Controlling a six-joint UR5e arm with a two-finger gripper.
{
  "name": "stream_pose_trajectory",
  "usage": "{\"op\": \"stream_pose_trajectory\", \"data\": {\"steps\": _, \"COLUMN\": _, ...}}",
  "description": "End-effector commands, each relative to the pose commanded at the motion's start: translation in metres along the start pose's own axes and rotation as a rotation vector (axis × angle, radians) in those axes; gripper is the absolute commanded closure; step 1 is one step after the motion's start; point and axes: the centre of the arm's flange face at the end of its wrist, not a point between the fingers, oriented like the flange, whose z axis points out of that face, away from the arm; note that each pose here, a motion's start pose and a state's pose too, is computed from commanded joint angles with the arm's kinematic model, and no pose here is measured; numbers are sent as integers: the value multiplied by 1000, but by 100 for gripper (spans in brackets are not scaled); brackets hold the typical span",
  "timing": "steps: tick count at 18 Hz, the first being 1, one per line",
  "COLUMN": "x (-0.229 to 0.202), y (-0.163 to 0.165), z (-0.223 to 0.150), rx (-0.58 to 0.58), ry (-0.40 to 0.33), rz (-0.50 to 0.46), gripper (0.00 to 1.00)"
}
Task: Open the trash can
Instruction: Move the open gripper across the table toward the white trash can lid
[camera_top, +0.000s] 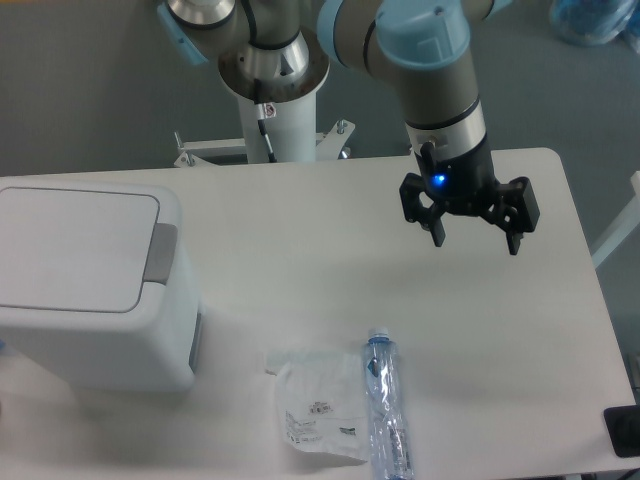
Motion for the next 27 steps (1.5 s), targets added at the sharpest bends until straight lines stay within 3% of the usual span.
{"op": "stream_pose_trajectory", "data": {"steps": 9, "x": 11, "y": 10, "z": -33, "rx": 48, "ry": -10, "rz": -34, "gripper": 0}}
{"op": "stream_pose_trajectory", "data": {"steps": 16, "x": 11, "y": 2, "z": -51, "rx": 156, "ry": 34, "rz": -242, "gripper": 0}}
{"op": "stream_pose_trajectory", "data": {"steps": 20, "x": 27, "y": -14, "z": -43, "rx": 195, "ry": 101, "rz": -285, "gripper": 0}}
{"op": "stream_pose_trajectory", "data": {"steps": 22, "x": 31, "y": -24, "z": -36, "rx": 190, "ry": 125, "rz": -377, "gripper": 0}}
{"op": "stream_pose_trajectory", "data": {"steps": 25, "x": 45, "y": -42, "z": -40, "rx": 204, "ry": 143, "rz": -394, "gripper": 0}}
{"op": "stream_pose_trajectory", "data": {"steps": 27, "x": 49, "y": -46, "z": -45, "rx": 211, "ry": 165, "rz": -513, "gripper": 0}}
